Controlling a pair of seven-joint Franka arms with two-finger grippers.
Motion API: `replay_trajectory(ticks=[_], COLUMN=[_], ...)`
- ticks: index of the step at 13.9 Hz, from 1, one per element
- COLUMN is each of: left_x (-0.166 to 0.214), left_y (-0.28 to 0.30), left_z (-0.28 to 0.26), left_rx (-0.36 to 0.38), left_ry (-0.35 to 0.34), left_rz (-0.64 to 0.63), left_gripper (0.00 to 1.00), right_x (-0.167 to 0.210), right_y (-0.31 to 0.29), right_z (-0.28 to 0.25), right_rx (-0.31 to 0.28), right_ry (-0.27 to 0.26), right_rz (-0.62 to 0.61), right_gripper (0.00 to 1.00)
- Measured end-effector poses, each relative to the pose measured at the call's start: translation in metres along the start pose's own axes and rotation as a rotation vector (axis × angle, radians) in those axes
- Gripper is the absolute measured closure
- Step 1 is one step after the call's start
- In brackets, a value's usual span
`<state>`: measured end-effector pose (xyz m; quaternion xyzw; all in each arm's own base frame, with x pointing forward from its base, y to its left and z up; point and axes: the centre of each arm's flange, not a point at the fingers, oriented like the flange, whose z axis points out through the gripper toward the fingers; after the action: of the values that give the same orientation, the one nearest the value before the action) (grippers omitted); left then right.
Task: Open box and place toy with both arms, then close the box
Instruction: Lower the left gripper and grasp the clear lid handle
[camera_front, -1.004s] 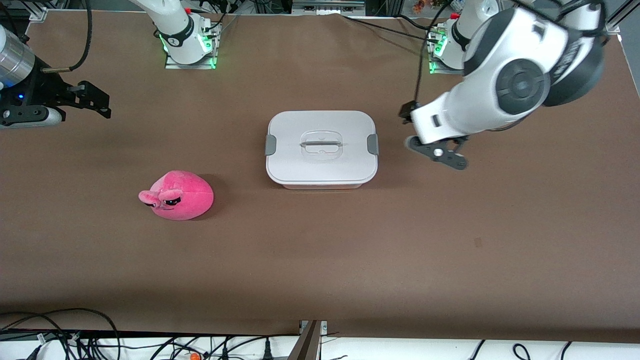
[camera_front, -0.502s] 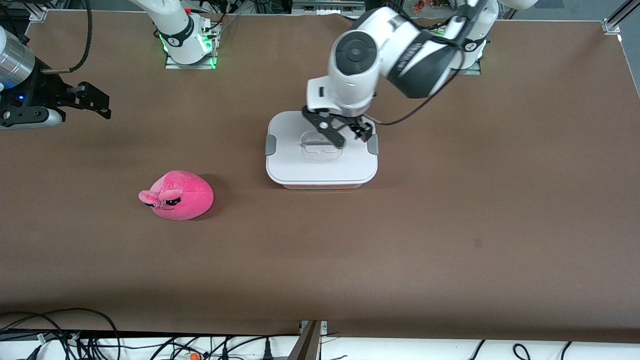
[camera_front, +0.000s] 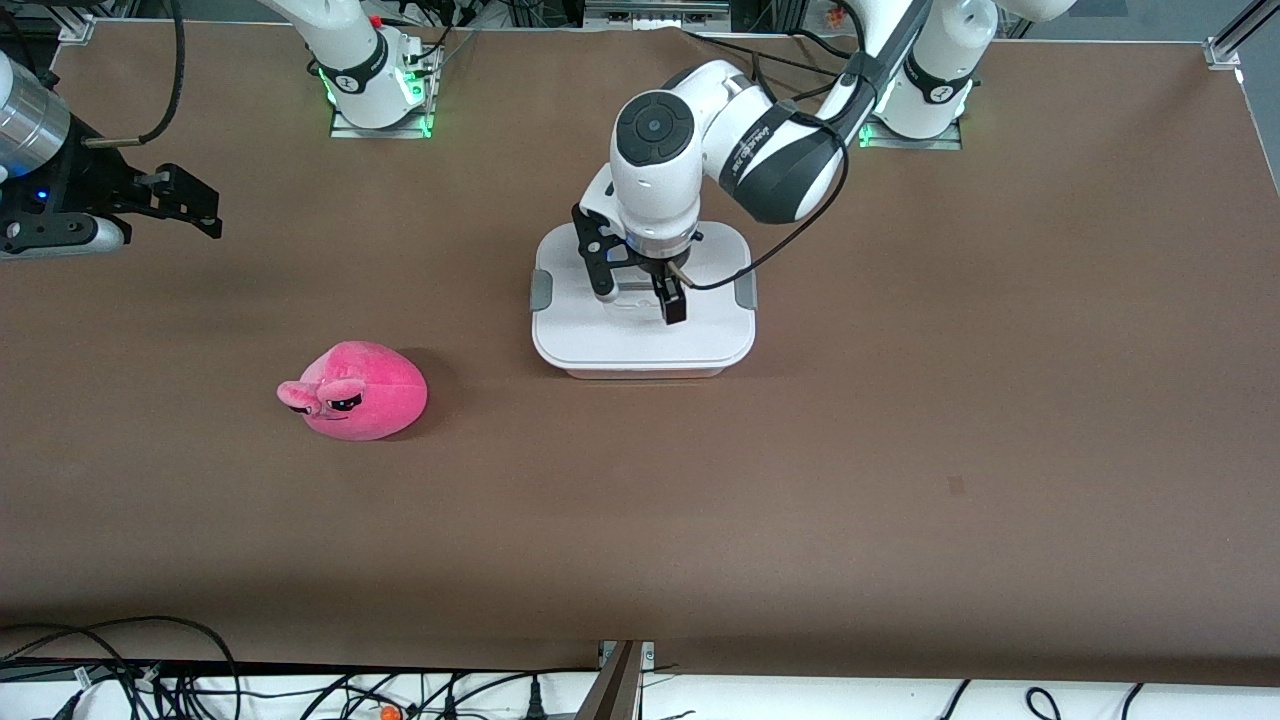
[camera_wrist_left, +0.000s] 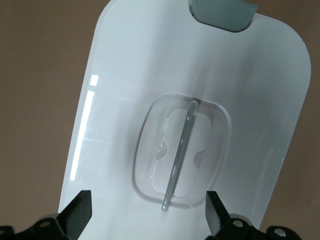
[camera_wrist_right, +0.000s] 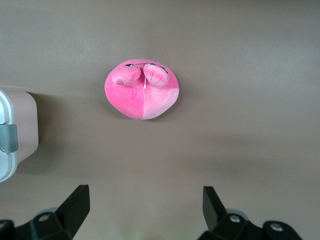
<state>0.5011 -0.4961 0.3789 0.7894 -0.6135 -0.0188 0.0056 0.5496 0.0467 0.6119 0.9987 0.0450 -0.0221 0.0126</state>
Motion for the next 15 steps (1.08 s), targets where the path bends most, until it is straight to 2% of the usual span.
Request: replay_trajectory(ticks=[8,10,15], left_x=[0.012,0.011,0.014], left_y=[0.023,0.022,0.026], left_z=[0.03,0.029,0.028], left_rx=[-0.015,-0.014,-0.013], left_ry=[-0.027,-0.026,-0.025], left_rz=[0.153,0.172,0.191], left_gripper=[0.0,0.19,0.75], right_x=[0.0,0.0,0.001], right_y=[0.0,0.0,0.001], right_z=[0.0,0.0,0.001], right_rx=[0.0,0.0,0.0], right_ry=[0.001,0.001,0.001], right_rz=[0.0,0.001,0.002], right_gripper=[0.0,0.0,0.0])
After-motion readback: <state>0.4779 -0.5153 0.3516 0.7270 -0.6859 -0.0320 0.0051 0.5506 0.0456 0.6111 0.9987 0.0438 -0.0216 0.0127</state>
